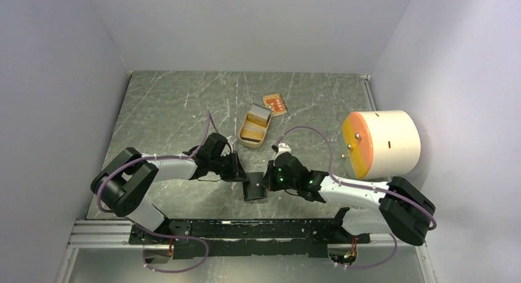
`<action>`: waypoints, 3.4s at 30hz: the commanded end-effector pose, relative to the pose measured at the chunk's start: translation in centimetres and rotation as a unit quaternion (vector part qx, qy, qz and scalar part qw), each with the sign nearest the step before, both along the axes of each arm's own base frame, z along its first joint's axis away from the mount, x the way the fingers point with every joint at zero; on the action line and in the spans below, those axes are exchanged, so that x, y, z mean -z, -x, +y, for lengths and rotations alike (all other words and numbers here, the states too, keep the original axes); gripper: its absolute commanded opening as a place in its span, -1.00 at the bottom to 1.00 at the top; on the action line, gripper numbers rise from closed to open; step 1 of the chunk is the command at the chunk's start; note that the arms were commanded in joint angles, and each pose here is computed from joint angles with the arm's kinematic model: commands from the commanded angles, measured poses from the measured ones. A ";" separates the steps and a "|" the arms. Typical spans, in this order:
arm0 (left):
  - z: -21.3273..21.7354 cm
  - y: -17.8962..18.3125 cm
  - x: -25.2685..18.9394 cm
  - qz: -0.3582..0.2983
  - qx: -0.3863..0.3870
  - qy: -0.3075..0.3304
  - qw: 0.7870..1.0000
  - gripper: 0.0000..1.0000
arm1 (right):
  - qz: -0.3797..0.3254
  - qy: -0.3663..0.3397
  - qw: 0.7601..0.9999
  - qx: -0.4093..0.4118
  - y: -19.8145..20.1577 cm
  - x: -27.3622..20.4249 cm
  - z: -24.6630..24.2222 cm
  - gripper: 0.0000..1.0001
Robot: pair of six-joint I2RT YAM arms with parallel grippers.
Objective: Put the credit cards into the card holder
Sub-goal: Close the card holder at the center of the board.
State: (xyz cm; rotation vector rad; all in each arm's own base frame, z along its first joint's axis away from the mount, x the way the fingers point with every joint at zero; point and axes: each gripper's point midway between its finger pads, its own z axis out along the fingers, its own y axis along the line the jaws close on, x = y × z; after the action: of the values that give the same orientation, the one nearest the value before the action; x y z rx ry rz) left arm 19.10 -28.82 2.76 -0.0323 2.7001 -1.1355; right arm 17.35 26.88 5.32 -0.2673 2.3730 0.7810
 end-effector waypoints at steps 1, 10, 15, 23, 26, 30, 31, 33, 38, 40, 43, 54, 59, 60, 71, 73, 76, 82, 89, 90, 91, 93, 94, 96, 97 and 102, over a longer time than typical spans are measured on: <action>-0.6 0.4 0.4 -0.003 0.017 0.005 1.000 -0.58 | 0.001 -0.012 1.000 -0.005 -0.5 -0.5 1.2 -1.00; -0.6 1.0 0.7 0.004 0.019 0.020 1.000 -0.57 | 0.008 0.012 1.000 -0.008 -0.8 0.6 1.3 -1.00; -0.5 1.0 0.7 0.005 0.018 0.021 1.000 -0.57 | 0.005 0.012 1.000 -0.004 -1.0 0.4 1.3 -1.00; -0.6 1.1 0.7 0.005 0.019 0.021 1.000 -0.57 | -0.008 0.112 0.994 0.011 -1.4 -0.5 -0.9 -0.68; -0.5 1.0 0.6 0.004 0.017 0.019 1.000 -0.58 | -0.010 0.127 0.992 0.007 -0.9 -0.5 -0.9 -0.63; -0.4 1.2 0.7 0.006 0.015 0.020 1.000 -0.57 | -0.016 0.168 0.986 0.016 -0.7 -0.5 -1.5 -0.56; -0.4 1.2 0.8 0.007 0.015 0.019 1.000 -0.58 | -0.019 0.174 0.984 0.016 -0.7 -0.6 -1.5 -0.53; -0.5 1.2 0.7 0.007 0.016 0.020 1.000 -0.57 | -0.022 0.183 0.983 0.013 -0.6 -0.8 -1.3 -0.52; -0.5 1.1 0.6 0.006 0.015 0.021 1.000 -0.58 | -0.018 0.181 0.983 -0.001 -0.1 -0.6 -0.4 -0.56; -0.5 1.2 0.7 0.006 0.016 0.022 1.000 -0.58 | -0.015 0.184 0.983 -0.003 0.0 -0.4 -0.3 -0.55; -0.5 1.3 0.7 0.007 0.015 0.022 1.000 -0.58 | -0.015 0.193 0.981 -0.001 0.0 -0.1 -0.4 -0.56; -0.5 1.3 0.5 0.006 0.017 0.023 1.000 -0.58 | -0.021 0.200 0.980 0.003 -0.1 -0.2 -0.5 -0.95; -0.5 1.2 0.4 0.004 0.016 0.023 1.000 -0.59 | -0.029 0.181 0.983 0.002 -0.2 -0.6 -0.2 -1.00; -0.5 1.2 0.4 0.003 0.015 0.024 1.000 -0.59 | -0.030 0.179 0.983 0.001 -0.2 -0.6 -0.1 -1.00; -0.6 1.4 0.4 0.005 0.016 0.027 0.999 -0.58 | -0.033 0.152 0.988 -0.020 -0.2 -0.3 1.6 -1.00; -0.6 1.4 0.4 0.004 0.015 0.027 1.000 -0.58 | -0.031 0.153 0.987 -0.024 -0.2 -0.1 1.8 -1.00; -0.6 1.4 0.4 0.004 0.016 0.026 1.000 -0.58 | -0.025 0.157 0.987 -0.027 -0.1 0.3 1.9 -1.00; -0.7 1.4 0.4 0.004 0.017 0.027 0.999 -0.59 | -0.022 0.153 0.988 -0.029 0.0 0.6 2.1 -1.00; -0.8 1.3 0.3 0.004 0.019 0.028 0.999 -0.59 | -0.018 0.148 0.988 -0.034 0.2 0.8 2.4 -1.00; -0.8 1.4 0.3 0.004 0.019 0.028 0.999 -0.59 | -0.017 0.149 0.988 -0.034 0.1 0.9 2.4 -1.00; -0.8 1.4 0.3 0.004 0.019 0.028 0.999 -0.59 | -0.017 0.150 0.988 -0.034 0.1 1.0 2.4 -1.00; -0.8 1.4 0.4 0.005 0.019 0.029 0.999 -0.59 | -0.016 0.153 0.988 -0.035 0.2 1.2 2.4 -1.00; -0.8 1.4 0.4 0.005 0.019 0.029 0.999 -0.59 | -0.014 0.154 0.987 -0.036 0.2 1.3 2.4 -1.00; -0.8 1.4 0.4 0.005 0.019 0.029 0.999 -0.59 | -0.012 0.152 0.988 -0.039 0.3 1.4 2.6 -1.00; -0.8 1.5 0.4 0.006 0.020 0.029 0.999 -0.59 | -0.011 0.151 0.988 -0.040 0.3 1.4 2.6 -1.00; -0.8 1.4 0.4 0.004 0.019 0.028 0.999 -0.59 | -0.008 0.152 0.988 -0.039 0.4 1.7 2.6 -1.00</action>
State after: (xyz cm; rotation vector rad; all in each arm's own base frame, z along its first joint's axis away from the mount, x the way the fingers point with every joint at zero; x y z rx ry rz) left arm 18.89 -29.49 2.76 -0.0297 2.6581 -1.2126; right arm 17.19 28.54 3.81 -0.4817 2.4759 0.4052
